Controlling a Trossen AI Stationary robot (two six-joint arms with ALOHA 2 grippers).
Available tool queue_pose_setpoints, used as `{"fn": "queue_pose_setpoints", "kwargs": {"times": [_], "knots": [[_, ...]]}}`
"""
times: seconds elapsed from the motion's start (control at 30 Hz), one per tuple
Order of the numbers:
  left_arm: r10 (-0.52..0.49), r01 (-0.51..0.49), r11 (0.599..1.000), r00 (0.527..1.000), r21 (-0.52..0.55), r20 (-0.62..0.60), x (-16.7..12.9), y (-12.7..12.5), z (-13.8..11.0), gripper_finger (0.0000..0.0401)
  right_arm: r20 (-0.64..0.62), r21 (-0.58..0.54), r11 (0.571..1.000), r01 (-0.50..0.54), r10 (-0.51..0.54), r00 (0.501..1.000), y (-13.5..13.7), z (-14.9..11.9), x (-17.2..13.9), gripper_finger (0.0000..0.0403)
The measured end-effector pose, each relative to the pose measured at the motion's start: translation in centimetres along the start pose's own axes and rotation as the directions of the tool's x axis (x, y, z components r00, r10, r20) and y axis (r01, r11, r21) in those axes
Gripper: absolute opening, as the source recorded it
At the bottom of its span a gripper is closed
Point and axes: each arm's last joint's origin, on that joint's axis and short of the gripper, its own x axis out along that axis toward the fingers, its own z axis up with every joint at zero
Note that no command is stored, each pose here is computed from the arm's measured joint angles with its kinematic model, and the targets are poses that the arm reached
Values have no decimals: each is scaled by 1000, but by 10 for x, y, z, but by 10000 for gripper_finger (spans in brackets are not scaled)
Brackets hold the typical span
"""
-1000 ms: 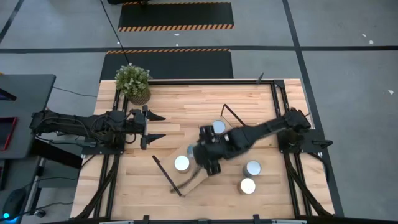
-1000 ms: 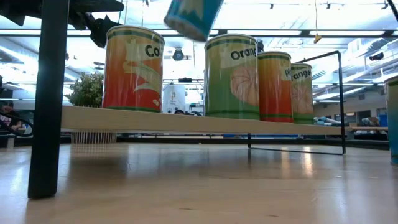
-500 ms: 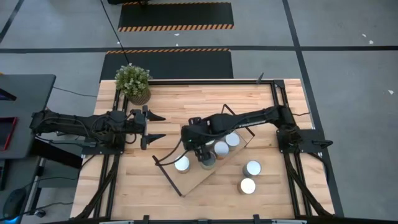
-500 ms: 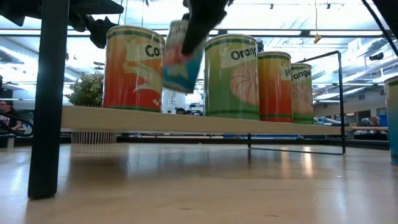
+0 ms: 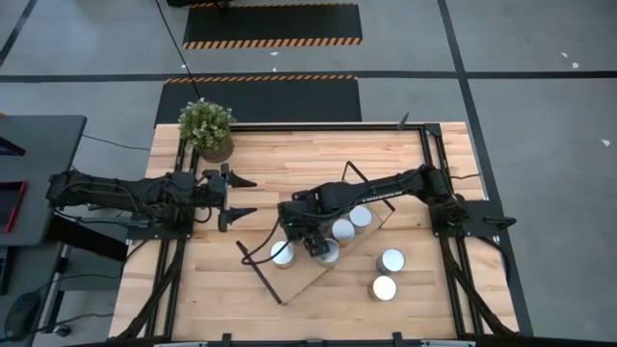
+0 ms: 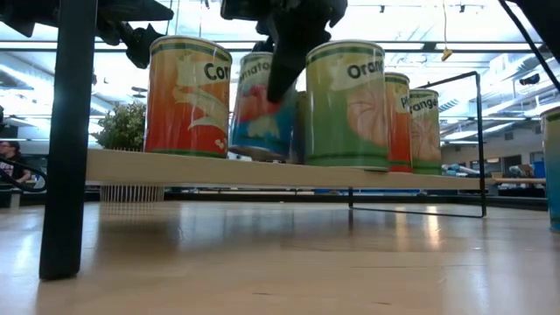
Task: Pick and place cans onto a shelf
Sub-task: Put the canned tomatoes on the shelf, then adjust the canned oranges on the shelf
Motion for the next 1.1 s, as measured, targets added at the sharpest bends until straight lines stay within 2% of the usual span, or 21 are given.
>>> {"fn": "queue_pose_setpoints", "kwargs": {"times": [0.17,0.43,0.77,0.87,1.0,1.1], "knots": [[0,0,1000,1000,0,-1,0,0,0,355,8,8,1000,1,-1,1000,-1,1,-1,363],[0,0,1000,1000,0,-1,0,0,0,355,10,2,1000,32,-32,999,-2,1,-4,366],[1,-1,1000,1000,1,-10,0,0,-1,355,41,38,999,24,-26,999,11,10,-47,365],[2,-2,1000,1000,1,-22,0,0,-2,355,3,36,999,31,-31,1000,27,8,-54,365],[2,-2,1000,1000,-2,-23,0,0,-2,355,-52,-47,992,121,-124,991,66,4,-56,365],[2,-2,1000,1000,-3,-23,0,0,-2,355,-27,-84,981,177,-179,983,95,4,-60,365]]}}
